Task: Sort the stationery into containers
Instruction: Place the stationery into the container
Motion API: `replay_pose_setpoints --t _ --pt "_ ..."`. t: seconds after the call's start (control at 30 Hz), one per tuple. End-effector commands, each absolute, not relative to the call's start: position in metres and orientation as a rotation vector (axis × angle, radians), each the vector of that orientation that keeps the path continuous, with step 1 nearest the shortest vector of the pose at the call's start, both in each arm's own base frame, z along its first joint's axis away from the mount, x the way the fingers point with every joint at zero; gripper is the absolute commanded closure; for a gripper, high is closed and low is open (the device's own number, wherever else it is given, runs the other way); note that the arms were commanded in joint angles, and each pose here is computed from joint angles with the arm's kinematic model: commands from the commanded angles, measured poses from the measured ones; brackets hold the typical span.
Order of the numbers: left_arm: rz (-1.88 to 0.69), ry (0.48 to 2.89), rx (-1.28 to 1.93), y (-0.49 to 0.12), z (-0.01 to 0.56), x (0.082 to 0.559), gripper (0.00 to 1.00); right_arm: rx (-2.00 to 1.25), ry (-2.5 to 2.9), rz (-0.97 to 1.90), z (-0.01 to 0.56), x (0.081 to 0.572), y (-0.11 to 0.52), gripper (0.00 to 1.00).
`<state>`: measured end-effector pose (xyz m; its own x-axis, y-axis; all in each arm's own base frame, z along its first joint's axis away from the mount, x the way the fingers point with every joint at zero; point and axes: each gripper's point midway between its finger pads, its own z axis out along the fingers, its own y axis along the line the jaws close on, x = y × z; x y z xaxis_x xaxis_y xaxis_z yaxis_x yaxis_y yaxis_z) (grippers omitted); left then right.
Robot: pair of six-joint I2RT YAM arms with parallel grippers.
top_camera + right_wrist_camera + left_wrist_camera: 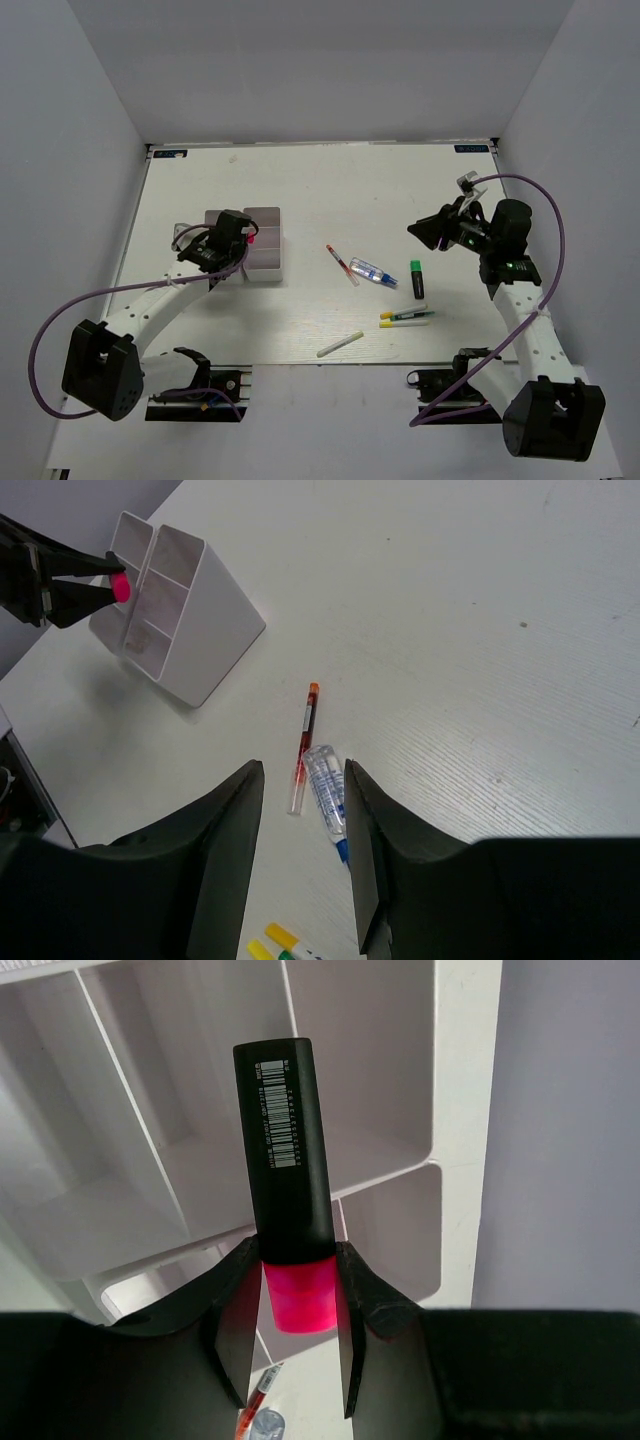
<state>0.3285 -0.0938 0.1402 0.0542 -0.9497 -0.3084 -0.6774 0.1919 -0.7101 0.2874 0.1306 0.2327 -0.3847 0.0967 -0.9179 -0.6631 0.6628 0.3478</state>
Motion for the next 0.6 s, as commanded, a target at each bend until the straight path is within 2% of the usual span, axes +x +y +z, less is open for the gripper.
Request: replay_pose_setpoints --t 0.0,0.17,0.27,0.3,0.33,0.57 --pt "-0.540 1.667 -1.579 -0.097 0.148 0.334 0.99 -0.474 1.750 0.886 0.240 0.284 0.132 0.56" --pt "-0.535 1.674 -1.598 -0.094 0.144 0.335 0.92 -0.466 1.752 0.890 0.240 0.283 0.130 0.56" --pt "-0.548 1.667 -1.612 -0.091 0.141 0.335 0.82 -0.470 1.749 0.894 0.240 0.283 0.130 0.56" --pt "-0.557 1.675 -1.613 -0.093 0.141 0.335 0.75 -0.464 1.750 0.897 0.240 0.283 0.129 0.56" --pt "-0.546 1.682 -1.615 -0.092 0.136 0.332 0.72 -0.466 1.746 0.895 0.242 0.283 0.129 0.56" --pt "-0.574 1.665 -1.626 -0.087 0.138 0.329 0.70 -0.463 1.746 0.900 0.242 0.283 0.128 0.56"
